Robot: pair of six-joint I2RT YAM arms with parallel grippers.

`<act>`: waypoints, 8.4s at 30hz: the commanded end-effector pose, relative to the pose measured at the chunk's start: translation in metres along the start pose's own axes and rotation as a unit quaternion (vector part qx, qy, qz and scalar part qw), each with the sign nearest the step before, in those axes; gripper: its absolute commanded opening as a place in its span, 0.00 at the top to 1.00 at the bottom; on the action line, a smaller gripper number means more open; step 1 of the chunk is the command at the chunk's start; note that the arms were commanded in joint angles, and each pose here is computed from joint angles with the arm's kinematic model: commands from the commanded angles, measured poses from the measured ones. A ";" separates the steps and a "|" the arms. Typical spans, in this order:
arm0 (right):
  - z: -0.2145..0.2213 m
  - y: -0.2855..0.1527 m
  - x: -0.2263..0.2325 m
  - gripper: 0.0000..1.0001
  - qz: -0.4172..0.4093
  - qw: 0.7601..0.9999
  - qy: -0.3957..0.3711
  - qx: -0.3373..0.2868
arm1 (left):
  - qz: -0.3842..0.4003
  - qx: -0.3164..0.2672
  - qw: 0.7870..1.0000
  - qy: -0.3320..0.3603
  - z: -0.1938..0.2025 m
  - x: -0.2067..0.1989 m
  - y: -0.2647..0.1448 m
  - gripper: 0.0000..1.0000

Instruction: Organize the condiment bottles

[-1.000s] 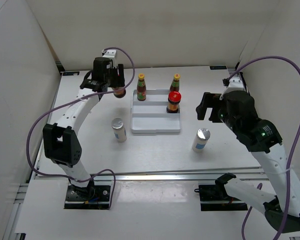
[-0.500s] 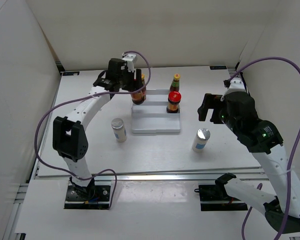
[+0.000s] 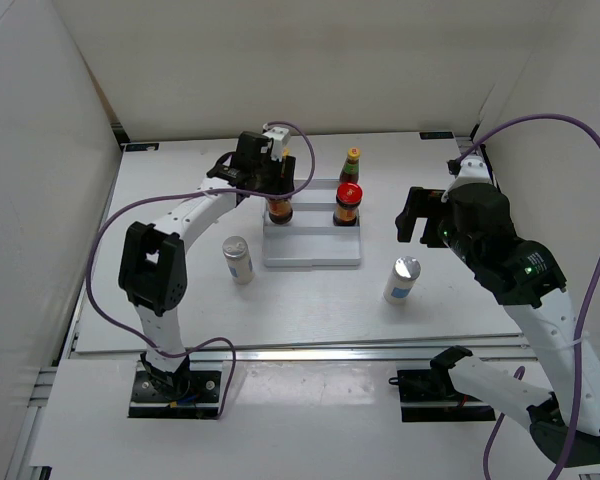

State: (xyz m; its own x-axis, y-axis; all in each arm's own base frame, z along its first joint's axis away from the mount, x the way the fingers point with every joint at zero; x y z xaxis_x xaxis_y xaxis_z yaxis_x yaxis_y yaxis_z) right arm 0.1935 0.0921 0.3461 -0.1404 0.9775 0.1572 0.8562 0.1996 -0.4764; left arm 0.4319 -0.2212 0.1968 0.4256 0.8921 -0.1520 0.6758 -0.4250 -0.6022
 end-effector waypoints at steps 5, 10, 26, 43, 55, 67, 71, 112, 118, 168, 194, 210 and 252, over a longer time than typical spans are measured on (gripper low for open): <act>-0.006 -0.004 -0.003 0.00 0.005 1.000 -0.004 -0.013 | -0.017 -0.067 0.997 0.028 -0.028 -0.006 0.003 0.89; -0.004 -0.004 -0.004 0.00 0.006 1.000 -0.006 -0.009 | -0.020 -0.056 0.998 0.036 -0.018 -0.010 0.013 0.89; -0.004 -0.004 -0.002 0.00 0.002 1.000 -0.001 -0.007 | -0.052 -0.045 0.997 0.029 -0.016 -0.002 0.019 0.10; 0.037 0.038 -0.006 0.00 0.069 0.992 0.030 0.099 | -0.075 -0.223 0.972 0.016 -0.131 -0.026 -0.174 0.00; 0.081 0.065 -0.014 0.00 0.108 0.975 0.043 0.187 | -0.234 -0.247 0.936 -0.086 0.030 0.068 -0.249 0.00; 0.134 0.088 -0.017 0.00 0.130 0.949 0.063 0.279 | -0.305 -0.263 0.905 -0.138 0.085 0.086 -0.257 0.00; 0.145 0.098 -0.015 0.00 0.129 0.942 0.076 0.301 | -0.315 -0.262 0.902 -0.134 0.085 0.089 -0.256 0.00; 0.046 0.157 0.075 1.00 0.001 0.984 -0.013 0.178 | -0.339 -0.213 0.907 -0.128 0.099 0.093 -0.234 0.00; 0.068 0.179 0.081 1.00 -0.008 0.978 -0.016 0.210 | -0.334 -0.214 0.909 -0.132 0.101 0.091 -0.233 0.00; -0.001 0.096 0.063 0.00 0.001 0.999 -0.025 0.029 | -0.061 -0.229 0.971 -0.027 0.092 0.019 -0.194 0.00; 0.012 0.104 0.063 0.00 -0.001 0.998 -0.041 0.048 | -0.116 -0.093 0.988 -0.033 0.125 0.024 -0.137 0.15; 0.014 0.106 0.059 0.00 0.004 0.998 -0.040 0.051 | -0.104 -0.046 0.993 -0.025 0.131 0.021 -0.124 0.36; 0.011 0.079 0.043 0.00 0.019 0.998 -0.042 0.036 | -0.032 -0.173 0.984 -0.027 0.007 -0.044 -0.126 0.89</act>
State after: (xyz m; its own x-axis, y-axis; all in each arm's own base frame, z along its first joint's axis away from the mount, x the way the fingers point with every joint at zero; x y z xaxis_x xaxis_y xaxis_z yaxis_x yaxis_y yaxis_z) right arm 0.2531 0.1603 0.2957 -0.1697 0.9825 0.0764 0.7977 0.1825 -0.5748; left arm 0.3117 -0.1829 0.2679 0.2983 0.9448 -0.1359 0.8760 -0.3275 -0.3542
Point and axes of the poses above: each gripper's point midway between its finger pads, its own y axis out along the fingers, its own x axis along the line the jaws close on, z = x × y, the point moved 5 cm from there along -y, back along the fingers, and after that the axes turned 1 degree about -y, right-handed, at the moved point
